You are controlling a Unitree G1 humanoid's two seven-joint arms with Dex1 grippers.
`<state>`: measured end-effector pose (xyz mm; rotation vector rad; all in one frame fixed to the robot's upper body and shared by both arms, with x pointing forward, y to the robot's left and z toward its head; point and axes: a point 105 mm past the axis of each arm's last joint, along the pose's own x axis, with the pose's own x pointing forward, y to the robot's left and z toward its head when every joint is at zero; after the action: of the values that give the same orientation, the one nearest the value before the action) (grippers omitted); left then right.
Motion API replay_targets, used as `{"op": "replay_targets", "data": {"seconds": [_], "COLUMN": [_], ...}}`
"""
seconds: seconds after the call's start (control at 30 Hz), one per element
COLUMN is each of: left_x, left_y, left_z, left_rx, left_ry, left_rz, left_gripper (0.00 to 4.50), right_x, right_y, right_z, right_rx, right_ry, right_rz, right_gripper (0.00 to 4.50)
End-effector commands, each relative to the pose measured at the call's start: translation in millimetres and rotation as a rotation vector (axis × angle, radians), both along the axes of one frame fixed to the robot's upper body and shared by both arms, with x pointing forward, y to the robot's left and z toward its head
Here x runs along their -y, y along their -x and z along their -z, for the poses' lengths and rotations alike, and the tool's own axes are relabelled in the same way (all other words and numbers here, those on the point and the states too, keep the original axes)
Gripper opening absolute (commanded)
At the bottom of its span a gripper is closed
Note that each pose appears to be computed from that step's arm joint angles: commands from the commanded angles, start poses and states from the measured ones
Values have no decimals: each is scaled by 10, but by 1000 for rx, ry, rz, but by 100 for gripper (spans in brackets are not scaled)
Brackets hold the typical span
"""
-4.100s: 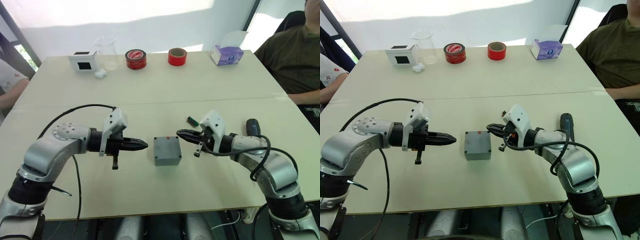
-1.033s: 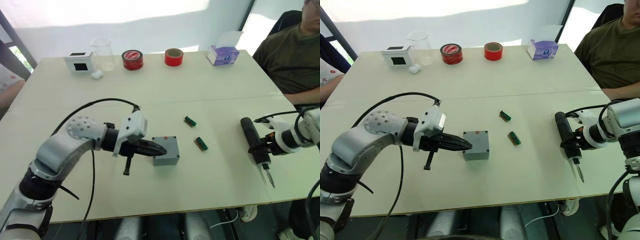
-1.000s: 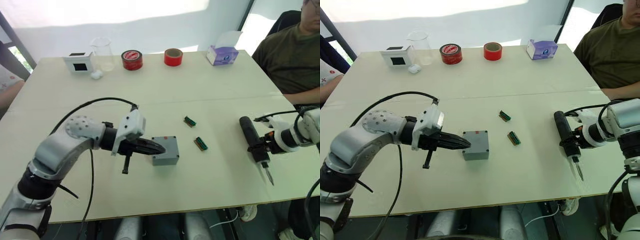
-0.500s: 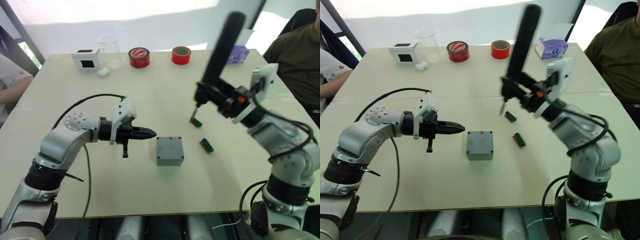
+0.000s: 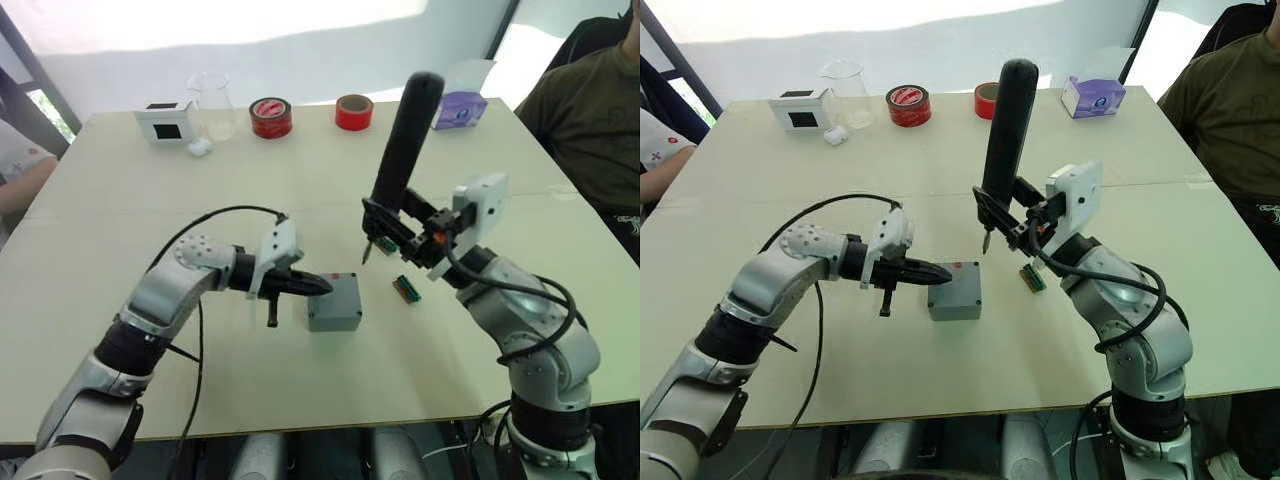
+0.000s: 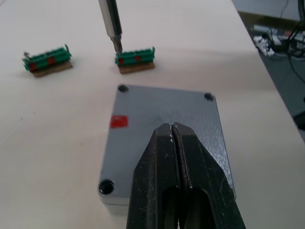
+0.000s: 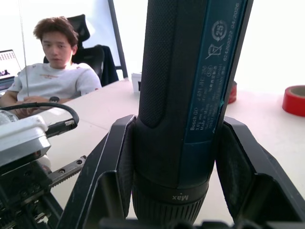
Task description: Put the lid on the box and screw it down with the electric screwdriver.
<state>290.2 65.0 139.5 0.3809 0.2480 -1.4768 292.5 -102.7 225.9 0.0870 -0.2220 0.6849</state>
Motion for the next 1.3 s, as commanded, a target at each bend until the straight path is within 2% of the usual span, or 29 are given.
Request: {"op": "replay_targets", "data": {"seconds": [0.03,0.5,0.93,1.1,1.3], "left_x": [-15,-29,5,-60,-89], "left_y": [1,25,46,69,69], "left_z": [87,115,101,175,217], "left_rx": [9,-3,-14,-45,-49], "left_ry": [-26,-7,-6,-37,-48], "left_rz": [0,-35,-47,-57,-67], "left_gripper": [0,0,0,0,0], "right_x": [-69,-176,-122,-192,-110], "right_y": [124,85,51,-31,-101], "right_z": [-146,-35,273,791,924], "right_rx": [102,101,45,-173,-246], "right_ry": [-11,0,44,203,223], "right_rz": [-19,-14,8,7,41], "right_gripper": [183,183,183,183,183]}}
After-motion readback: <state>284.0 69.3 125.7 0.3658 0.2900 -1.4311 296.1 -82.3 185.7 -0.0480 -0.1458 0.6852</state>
